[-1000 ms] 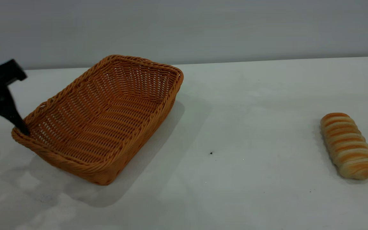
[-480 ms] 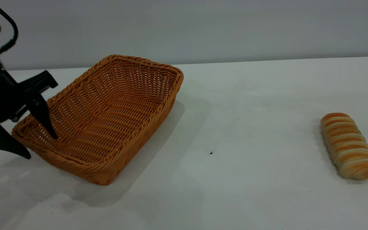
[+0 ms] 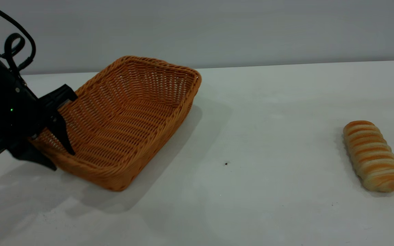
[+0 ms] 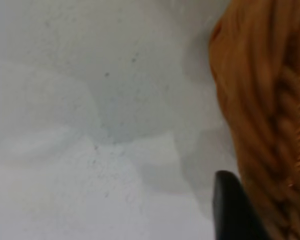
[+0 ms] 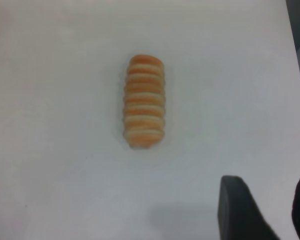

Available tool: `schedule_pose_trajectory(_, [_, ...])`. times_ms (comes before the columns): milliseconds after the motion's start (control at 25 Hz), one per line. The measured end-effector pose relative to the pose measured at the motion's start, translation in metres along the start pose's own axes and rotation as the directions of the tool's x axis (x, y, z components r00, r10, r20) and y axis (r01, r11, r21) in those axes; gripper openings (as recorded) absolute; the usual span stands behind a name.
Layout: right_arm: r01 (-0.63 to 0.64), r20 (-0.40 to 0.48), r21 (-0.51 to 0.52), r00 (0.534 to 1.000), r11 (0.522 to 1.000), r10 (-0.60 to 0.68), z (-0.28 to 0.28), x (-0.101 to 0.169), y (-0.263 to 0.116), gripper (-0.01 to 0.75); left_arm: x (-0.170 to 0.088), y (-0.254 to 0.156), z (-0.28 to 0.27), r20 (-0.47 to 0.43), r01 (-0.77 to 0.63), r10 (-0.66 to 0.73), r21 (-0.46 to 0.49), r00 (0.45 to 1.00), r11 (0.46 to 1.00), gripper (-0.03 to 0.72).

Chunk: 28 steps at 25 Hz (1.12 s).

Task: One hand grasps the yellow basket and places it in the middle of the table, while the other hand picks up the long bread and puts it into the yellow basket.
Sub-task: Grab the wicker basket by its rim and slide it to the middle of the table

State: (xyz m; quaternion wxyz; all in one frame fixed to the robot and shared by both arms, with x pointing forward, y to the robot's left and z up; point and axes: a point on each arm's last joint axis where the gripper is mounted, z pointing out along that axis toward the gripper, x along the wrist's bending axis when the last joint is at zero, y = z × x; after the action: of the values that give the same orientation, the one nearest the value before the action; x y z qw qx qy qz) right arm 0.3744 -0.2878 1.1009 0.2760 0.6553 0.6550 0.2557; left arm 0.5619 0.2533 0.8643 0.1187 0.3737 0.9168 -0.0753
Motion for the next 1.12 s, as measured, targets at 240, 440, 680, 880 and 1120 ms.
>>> schedule_pose_trajectory(240, [0.0,0.0,0.0,1.0,1.0,0.0,0.0,0.0,0.0,0.305,-0.005,0.005,-0.001,0.034,-0.013,0.015,-0.04,0.999,0.999,0.128])
schedule_pose_trajectory(440, [0.001,0.001,0.0,1.0,1.0,-0.001,0.0,0.0,0.0,0.305,-0.007,0.004,-0.001,0.035,-0.036,0.037,-0.025,0.999,0.999,0.128])
schedule_pose_trajectory(680, [0.001,0.001,0.0,1.0,1.0,-0.001,0.0,0.0,0.0,0.305,-0.033,0.005,-0.015,0.124,-0.228,0.221,0.04,0.967,0.973,0.128])
schedule_pose_trajectory(880, [0.001,0.001,0.0,1.0,1.0,-0.001,0.0,0.0,0.0,0.305,-0.057,-0.006,-0.024,0.246,-0.435,0.406,0.071,0.88,0.898,0.128])
schedule_pose_trajectory(1120, [-0.001,0.0,0.003,1.0,1.0,0.001,0.0,0.0,0.0,0.305,-0.061,-0.014,-0.024,0.273,-0.527,0.489,0.086,0.828,0.845,0.128])
